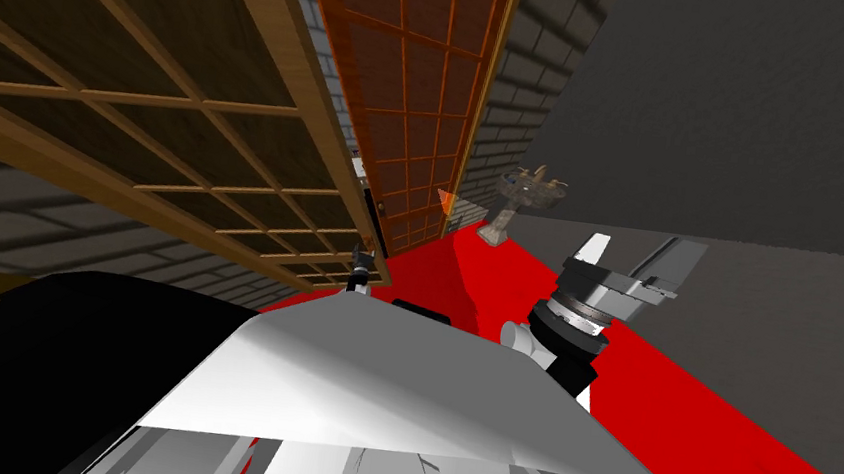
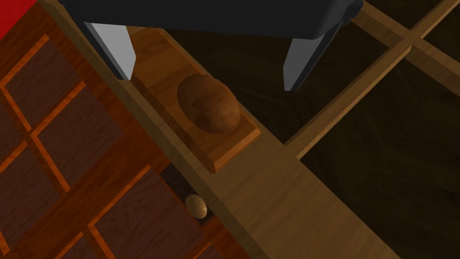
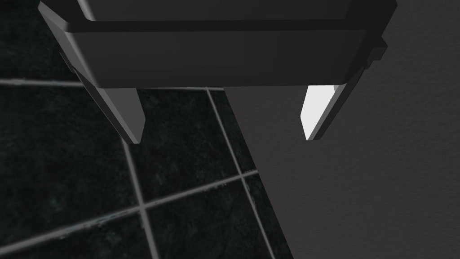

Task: Pull the door open

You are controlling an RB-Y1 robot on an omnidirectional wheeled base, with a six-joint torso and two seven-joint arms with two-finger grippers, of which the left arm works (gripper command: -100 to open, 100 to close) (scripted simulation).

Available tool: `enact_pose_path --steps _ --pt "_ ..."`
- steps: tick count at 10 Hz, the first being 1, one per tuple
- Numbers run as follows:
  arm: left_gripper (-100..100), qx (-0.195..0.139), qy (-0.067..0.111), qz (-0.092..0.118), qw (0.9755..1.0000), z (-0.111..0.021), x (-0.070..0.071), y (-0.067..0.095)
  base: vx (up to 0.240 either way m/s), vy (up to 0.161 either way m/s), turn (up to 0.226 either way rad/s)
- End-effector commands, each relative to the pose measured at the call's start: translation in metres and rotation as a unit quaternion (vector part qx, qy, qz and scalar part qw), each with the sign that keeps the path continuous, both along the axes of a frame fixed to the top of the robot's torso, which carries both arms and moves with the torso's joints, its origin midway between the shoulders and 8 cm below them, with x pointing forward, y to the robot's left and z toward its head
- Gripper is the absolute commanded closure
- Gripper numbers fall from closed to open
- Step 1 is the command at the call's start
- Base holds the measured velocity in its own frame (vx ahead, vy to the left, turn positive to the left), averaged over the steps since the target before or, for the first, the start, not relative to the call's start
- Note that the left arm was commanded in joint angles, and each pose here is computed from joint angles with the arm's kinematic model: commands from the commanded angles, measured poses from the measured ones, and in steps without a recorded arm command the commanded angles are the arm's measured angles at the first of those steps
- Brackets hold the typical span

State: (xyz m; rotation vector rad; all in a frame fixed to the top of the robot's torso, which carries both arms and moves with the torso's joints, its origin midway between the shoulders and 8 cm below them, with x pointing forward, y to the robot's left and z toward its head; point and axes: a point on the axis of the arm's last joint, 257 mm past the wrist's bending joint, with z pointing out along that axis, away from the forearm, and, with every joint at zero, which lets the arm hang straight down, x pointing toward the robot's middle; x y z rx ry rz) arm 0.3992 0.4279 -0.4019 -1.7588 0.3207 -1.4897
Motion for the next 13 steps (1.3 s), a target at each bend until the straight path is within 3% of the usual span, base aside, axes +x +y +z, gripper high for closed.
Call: enact_pose_path --steps 1,3,5,6,8,9,11,12,13 --pt "-100 -0.030 -0.014 0.003 0.9995 0.000 0.001 -0.002 -0.057 0.017 -0.049" --pt "-100 -0.054 -0.025 0.005 0.9982 0.001 0.002 -0.004 -0.074 0.023 -0.051" --pt "-100 -0.097 -0.045 0.009 0.9942 0.002 0.005 -0.009 -0.065 0.013 -0.073" --pt "-100 -0.103 -0.047 0.009 0.9935 0.002 0.005 -0.009 -0.069 0.020 -0.020" --pt "-100 -0.146 -0.068 0.013 0.9869 0.002 0.008 -0.013 -0.077 0.013 -0.066" --pt "-100 -0.151 -0.070 0.013 0.9859 0.002 0.008 -0.013 -0.066 0.010 -0.025" --pt "-100 -0.193 -0.090 0.017 0.9769 0.003 0.010 -0.017 -0.064 0.018 -0.063" --pt "-100 -0.198 -0.092 0.017 0.9758 0.003 0.010 -0.017 -0.060 0.012 -0.022" --pt "-100 -0.220 -0.102 0.018 0.9700 0.003 0.011 -0.019 -0.065 0.012 -0.032"
